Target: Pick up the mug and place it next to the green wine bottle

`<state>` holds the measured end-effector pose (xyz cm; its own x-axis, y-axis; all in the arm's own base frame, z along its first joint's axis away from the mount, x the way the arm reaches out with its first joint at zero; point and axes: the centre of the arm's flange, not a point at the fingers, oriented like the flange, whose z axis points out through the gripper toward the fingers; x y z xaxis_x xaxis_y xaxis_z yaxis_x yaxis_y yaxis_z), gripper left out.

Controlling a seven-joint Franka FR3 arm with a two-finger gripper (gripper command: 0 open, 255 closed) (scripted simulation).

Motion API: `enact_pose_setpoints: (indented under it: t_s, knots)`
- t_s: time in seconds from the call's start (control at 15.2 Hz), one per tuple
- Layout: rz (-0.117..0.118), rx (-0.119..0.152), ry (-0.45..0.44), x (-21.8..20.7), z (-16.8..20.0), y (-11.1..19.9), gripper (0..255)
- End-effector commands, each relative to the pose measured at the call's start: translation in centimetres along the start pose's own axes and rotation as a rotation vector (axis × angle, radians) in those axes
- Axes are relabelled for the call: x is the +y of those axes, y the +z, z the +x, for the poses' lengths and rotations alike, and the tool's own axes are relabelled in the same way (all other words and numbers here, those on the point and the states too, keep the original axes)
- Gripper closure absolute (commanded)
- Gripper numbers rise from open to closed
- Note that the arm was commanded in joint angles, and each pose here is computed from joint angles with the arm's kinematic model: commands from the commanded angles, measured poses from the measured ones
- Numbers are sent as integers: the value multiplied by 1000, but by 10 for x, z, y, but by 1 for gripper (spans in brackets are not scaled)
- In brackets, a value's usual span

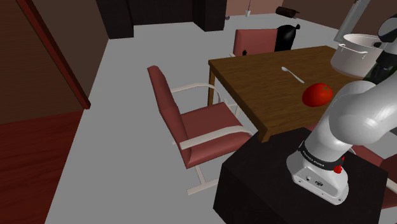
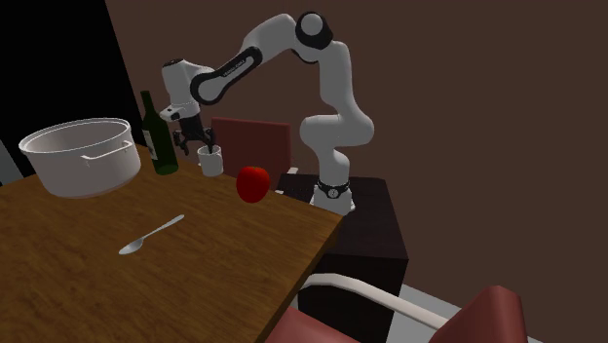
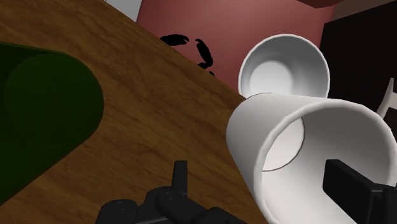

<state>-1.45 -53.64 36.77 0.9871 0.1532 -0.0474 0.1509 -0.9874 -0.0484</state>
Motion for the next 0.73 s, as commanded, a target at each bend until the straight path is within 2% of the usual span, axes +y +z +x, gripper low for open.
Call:
enact_pose_setpoints:
  t_s: [0.0,0.13,0.66]
  knots:
    - [0,0,0,0,1,-20,0]
    - [0,0,0,0,1,-44,0]
    - [0,0,0,0,1,-44,0]
